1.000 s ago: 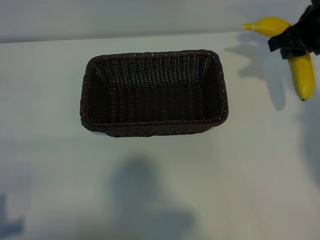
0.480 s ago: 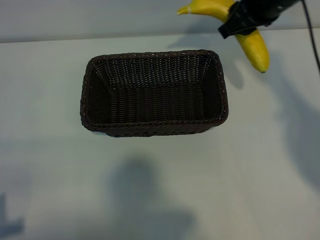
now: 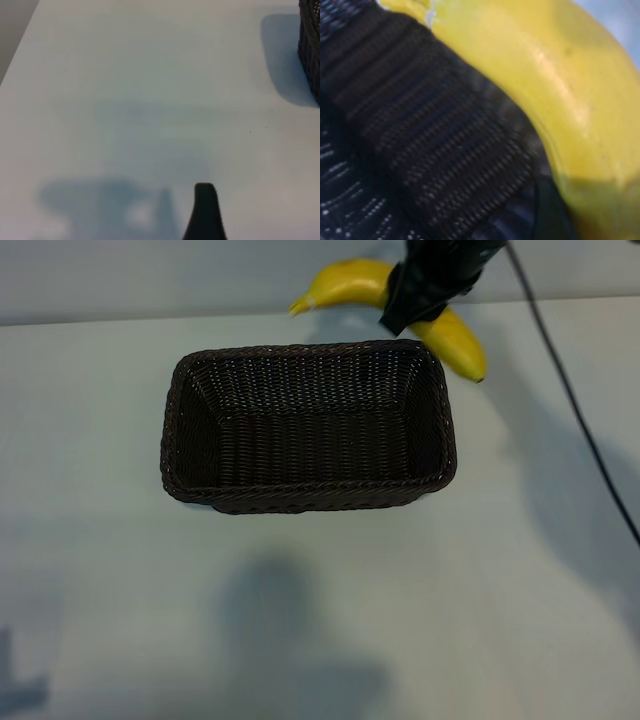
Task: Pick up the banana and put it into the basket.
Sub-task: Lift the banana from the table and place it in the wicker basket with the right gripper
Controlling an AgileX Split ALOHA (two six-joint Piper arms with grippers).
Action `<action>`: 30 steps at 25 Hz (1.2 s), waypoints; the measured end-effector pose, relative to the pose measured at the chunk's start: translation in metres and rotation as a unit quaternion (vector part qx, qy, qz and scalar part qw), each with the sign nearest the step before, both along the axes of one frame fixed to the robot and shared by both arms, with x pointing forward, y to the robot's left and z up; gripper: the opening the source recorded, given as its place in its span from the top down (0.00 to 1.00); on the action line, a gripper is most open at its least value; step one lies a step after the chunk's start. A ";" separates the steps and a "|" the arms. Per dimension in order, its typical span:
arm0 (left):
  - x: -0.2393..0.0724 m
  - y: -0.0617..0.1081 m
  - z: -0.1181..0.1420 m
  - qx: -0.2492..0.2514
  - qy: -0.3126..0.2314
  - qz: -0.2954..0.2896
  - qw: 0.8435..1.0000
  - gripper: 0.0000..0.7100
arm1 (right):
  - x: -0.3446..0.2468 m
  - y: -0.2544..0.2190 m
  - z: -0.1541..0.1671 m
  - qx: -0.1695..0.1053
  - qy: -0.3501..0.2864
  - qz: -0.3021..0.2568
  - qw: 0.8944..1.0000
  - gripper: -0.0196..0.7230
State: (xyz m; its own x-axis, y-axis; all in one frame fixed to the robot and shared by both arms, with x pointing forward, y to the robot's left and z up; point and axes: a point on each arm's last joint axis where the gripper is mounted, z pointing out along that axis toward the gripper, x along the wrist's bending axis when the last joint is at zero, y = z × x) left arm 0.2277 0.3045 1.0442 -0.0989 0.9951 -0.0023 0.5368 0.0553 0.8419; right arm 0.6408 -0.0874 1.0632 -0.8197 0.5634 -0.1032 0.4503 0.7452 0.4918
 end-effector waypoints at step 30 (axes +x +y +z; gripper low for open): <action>0.000 0.000 0.000 0.002 0.000 -0.001 1.000 0.19 | -0.023 0.099 -0.094 -0.071 -0.009 0.148 0.986 0.40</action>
State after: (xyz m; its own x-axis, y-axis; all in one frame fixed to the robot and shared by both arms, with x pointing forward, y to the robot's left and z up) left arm 0.2277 0.3045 1.0442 -0.0968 0.9953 0.0010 0.5372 0.0514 0.8419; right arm 0.6183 0.0119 0.9688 -0.9433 0.2791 -0.1794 0.1958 0.9048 0.3781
